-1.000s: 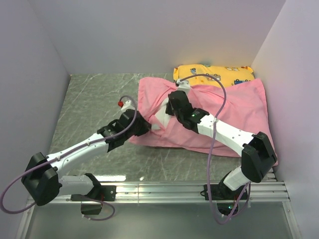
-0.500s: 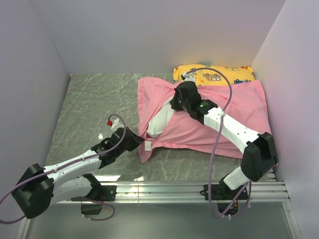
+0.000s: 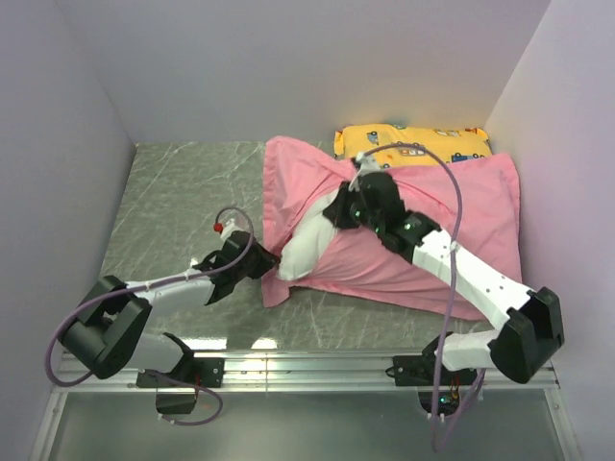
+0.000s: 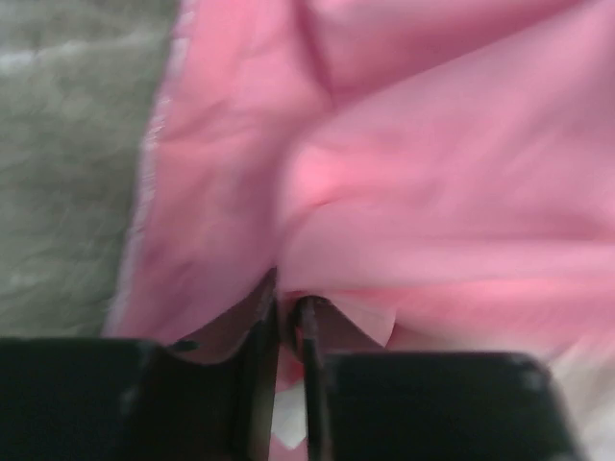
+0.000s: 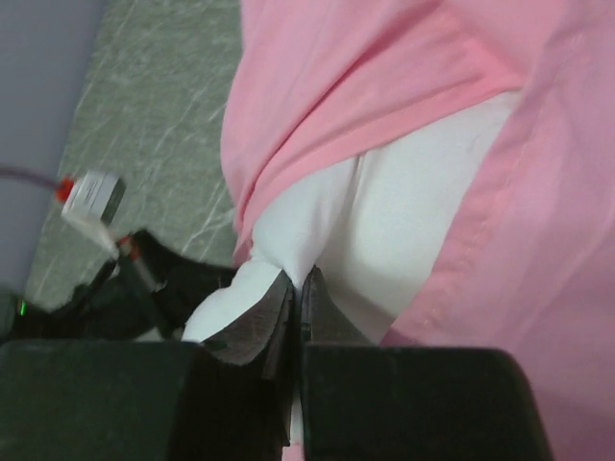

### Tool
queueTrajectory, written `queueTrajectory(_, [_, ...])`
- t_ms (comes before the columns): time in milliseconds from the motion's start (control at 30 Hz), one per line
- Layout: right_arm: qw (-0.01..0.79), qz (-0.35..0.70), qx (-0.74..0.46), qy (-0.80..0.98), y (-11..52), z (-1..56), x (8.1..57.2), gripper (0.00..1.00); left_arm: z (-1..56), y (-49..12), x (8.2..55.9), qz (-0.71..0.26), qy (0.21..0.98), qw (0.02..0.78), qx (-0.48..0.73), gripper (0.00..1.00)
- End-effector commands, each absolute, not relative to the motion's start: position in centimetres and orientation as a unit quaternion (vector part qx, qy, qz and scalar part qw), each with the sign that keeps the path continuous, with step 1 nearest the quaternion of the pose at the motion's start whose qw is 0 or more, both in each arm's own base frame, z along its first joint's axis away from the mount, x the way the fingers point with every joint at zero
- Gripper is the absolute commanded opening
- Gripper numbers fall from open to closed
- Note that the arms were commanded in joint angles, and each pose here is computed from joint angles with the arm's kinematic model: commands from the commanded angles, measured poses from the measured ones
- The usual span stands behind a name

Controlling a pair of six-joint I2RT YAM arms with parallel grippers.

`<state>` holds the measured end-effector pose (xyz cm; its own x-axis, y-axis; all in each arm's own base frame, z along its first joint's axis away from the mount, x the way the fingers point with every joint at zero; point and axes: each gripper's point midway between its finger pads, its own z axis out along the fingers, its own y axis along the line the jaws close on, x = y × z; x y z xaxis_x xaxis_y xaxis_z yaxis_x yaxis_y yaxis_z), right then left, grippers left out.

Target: Remove the pillowcase from the pillow

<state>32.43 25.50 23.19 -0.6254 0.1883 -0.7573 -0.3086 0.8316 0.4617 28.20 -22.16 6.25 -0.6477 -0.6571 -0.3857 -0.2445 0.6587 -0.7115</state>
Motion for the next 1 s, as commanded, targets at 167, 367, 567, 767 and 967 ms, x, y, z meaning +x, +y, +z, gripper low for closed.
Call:
queueTrajectory(167, [0.401, 0.340, -0.109, 0.844, 31.6, 17.4, 24.8, 0.00, 12.4, -22.0, 32.3, -0.292, 0.837, 0.406, -0.225, 0.47])
queueTrajectory(367, [0.423, 0.287, -0.085, 0.855, 29.3, 15.6, 25.7, 0.00, 13.4, -20.0, 32.1, -0.258, 0.834, 0.430, -0.230, 0.66])
queueTrajectory(567, [0.439, 0.267, -0.081, 0.854, 28.9, 16.4, 26.5, 0.00, 16.6, -18.3, 30.4, -0.246, 0.823, 0.469, -0.207, 0.61])
queueTrajectory(767, [0.441, 0.266, -0.084, 0.853, 29.4, 17.1, 27.0, 0.00, 21.4, -20.1, 29.5, -0.229, 0.820, 0.509, -0.128, 0.66])
queueTrajectory(967, [0.439, 0.270, -0.088, 0.852, 29.9, 17.6, 27.2, 0.00, 22.3, -24.3, 31.0, -0.197, 0.841, 0.501, -0.055, 0.78])
